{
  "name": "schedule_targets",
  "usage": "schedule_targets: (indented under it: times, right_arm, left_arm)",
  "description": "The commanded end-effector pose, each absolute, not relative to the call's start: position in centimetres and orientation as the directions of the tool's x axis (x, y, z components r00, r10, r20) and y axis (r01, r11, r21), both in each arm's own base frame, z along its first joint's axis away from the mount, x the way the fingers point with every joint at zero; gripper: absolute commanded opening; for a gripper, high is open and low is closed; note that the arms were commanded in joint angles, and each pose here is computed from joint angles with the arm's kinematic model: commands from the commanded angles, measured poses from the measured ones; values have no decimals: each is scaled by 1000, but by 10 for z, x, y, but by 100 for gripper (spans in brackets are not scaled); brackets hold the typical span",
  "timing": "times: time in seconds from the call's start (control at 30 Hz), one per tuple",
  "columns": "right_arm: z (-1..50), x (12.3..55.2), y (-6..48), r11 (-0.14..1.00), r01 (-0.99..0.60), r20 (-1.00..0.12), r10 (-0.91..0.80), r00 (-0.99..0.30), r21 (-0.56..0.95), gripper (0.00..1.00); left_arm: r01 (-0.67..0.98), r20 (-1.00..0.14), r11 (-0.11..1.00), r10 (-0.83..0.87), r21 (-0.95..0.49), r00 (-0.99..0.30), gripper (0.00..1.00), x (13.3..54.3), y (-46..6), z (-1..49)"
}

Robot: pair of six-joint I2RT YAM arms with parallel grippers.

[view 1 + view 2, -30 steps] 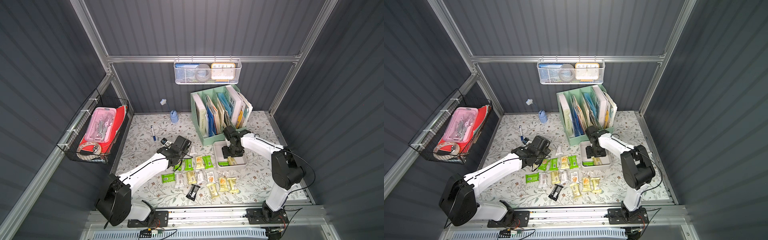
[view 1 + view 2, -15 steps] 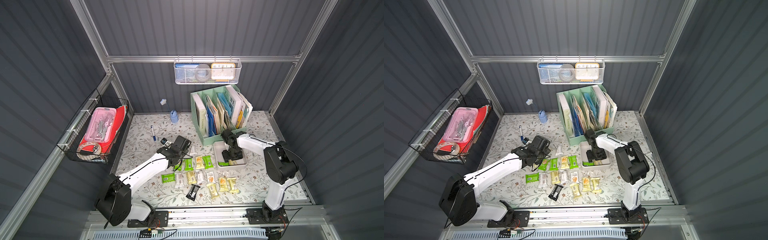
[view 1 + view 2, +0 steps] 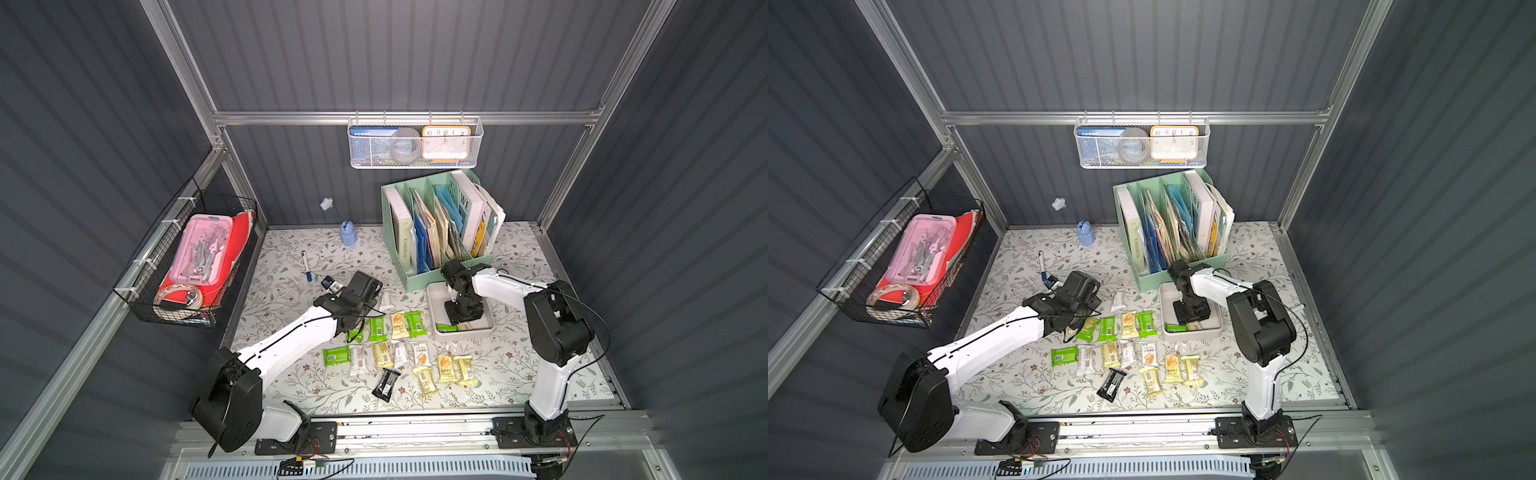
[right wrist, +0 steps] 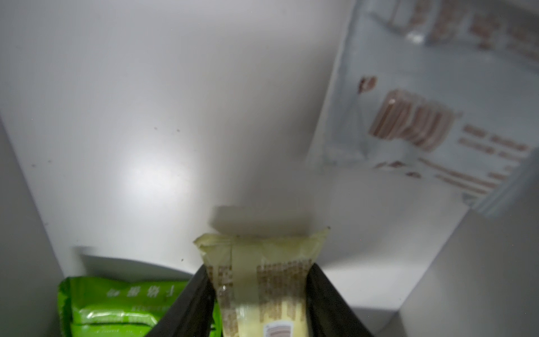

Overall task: Take the cookies out of the storage box
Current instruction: Pick up the cookie from the storage box.

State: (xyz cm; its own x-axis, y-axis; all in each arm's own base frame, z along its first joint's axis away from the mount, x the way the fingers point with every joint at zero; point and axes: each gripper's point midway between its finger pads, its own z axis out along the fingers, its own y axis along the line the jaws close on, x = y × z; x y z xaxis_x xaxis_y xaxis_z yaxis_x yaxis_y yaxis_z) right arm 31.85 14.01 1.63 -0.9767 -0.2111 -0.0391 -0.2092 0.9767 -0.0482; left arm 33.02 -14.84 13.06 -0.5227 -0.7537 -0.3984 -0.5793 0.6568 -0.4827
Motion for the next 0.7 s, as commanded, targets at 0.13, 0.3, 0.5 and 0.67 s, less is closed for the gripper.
schedule_targets:
  times: [0.13,0.3,0.5,0.67]
  right_arm:
    - [22,309,135,975,-214,-17,-215,-976,-52,47]
    - [39,309,137,979,-202,-52,-203,-978,-38,45]
    - [59,305,137,984,-175,-90,-176,-980,-16,44]
    - [76,293,131,990,-144,-113,-144,-983,-6,43]
  left_arm:
    - [-596,-397,650,-760,-471,-515,59,329,-143,129]
    - [-595,-397,650,-760,-472,-515,59,328,-143,129]
    - [-596,-395,649,-761,-473,-515,59,329,-144,129]
    - [-596,-393,647,-763,-476,-514,59,329,-144,128]
